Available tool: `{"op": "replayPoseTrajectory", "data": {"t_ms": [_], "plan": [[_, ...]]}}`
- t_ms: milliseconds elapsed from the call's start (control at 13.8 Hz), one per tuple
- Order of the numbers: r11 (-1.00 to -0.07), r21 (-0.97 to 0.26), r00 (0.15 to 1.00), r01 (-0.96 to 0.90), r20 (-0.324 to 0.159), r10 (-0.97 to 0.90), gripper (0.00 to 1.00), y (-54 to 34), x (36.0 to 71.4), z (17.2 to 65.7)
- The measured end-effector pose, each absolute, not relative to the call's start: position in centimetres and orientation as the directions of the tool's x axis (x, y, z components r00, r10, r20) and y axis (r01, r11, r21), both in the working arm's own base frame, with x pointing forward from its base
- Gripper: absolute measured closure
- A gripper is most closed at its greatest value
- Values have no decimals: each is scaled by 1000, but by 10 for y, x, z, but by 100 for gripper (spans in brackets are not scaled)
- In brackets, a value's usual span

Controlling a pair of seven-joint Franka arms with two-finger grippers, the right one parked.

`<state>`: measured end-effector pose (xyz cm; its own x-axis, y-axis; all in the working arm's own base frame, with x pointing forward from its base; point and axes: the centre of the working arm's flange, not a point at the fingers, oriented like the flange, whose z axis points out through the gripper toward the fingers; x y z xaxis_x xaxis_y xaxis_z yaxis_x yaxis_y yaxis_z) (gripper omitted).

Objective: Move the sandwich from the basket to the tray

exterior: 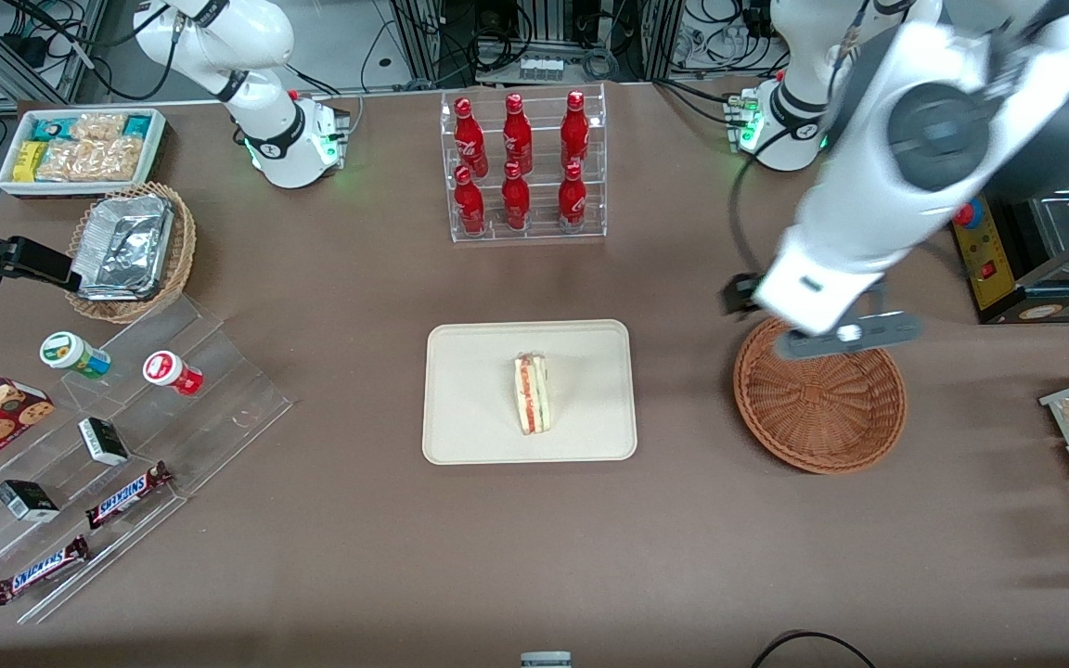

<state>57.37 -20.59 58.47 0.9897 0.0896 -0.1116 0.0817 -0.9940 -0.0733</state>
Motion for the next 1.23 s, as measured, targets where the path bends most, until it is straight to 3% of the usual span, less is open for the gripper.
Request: {"op": "replayPoseTrajectory", "data": {"t_ms": [581, 1234], "plan": [[-998, -38, 985, -57, -166, -50, 0, -21, 565, 628], [-996, -31, 975, -86, -210, -78, 0, 24, 532, 623]]}}
